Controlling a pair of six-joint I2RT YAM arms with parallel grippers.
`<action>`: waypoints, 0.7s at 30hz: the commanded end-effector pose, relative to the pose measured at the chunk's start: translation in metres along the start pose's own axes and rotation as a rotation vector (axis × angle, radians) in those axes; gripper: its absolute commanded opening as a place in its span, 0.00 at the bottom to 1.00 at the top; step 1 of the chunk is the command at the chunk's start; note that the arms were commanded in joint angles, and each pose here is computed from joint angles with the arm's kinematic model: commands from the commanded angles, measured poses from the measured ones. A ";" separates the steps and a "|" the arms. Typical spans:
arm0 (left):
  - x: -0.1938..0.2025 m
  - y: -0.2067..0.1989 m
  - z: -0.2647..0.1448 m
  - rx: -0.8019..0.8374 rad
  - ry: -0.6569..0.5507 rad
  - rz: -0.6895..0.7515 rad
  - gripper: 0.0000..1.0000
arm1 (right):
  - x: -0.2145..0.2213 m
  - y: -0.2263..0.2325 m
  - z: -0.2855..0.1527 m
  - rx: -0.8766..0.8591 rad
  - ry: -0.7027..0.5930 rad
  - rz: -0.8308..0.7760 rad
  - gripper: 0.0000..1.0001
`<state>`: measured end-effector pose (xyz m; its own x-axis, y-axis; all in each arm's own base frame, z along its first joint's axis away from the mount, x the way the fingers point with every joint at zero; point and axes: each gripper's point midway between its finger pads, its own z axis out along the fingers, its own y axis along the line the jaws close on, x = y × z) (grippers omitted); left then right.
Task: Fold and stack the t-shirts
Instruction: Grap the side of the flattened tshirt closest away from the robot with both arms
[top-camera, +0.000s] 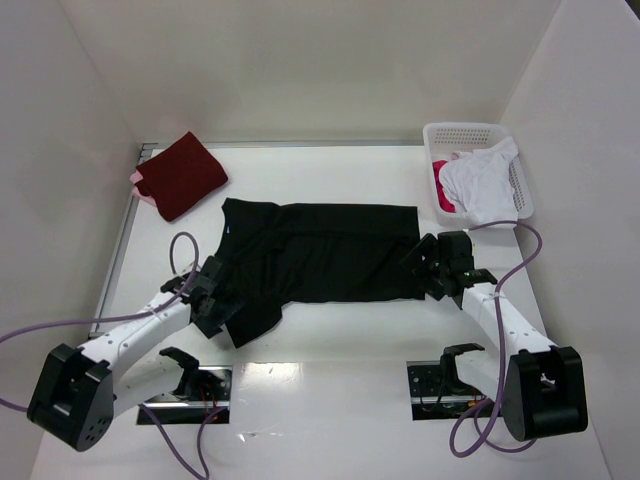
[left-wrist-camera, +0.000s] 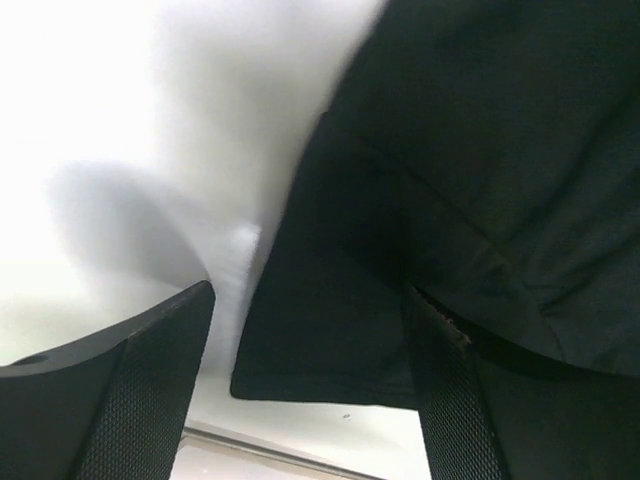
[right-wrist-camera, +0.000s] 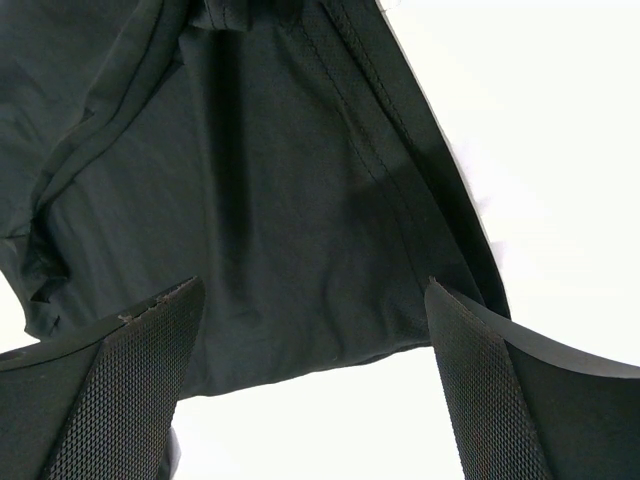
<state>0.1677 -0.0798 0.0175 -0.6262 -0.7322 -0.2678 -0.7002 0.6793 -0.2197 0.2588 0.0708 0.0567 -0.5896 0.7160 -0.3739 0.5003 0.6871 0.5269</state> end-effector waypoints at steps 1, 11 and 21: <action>-0.009 -0.022 -0.003 0.051 -0.014 0.046 0.81 | -0.010 0.008 0.000 -0.022 -0.054 0.011 0.95; -0.007 -0.024 -0.005 0.054 0.006 0.045 0.50 | -0.008 -0.001 -0.002 0.006 -0.055 0.015 0.90; -0.002 -0.021 -0.011 0.078 0.019 0.024 0.13 | 0.005 -0.019 -0.003 0.106 -0.001 0.048 0.79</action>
<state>0.1795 -0.0910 0.0286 -0.6583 -0.7036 -0.2677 -0.6491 0.7106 -0.2714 0.2538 0.0649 0.0528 -0.5658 0.7396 -0.3645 0.5481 0.6676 0.5038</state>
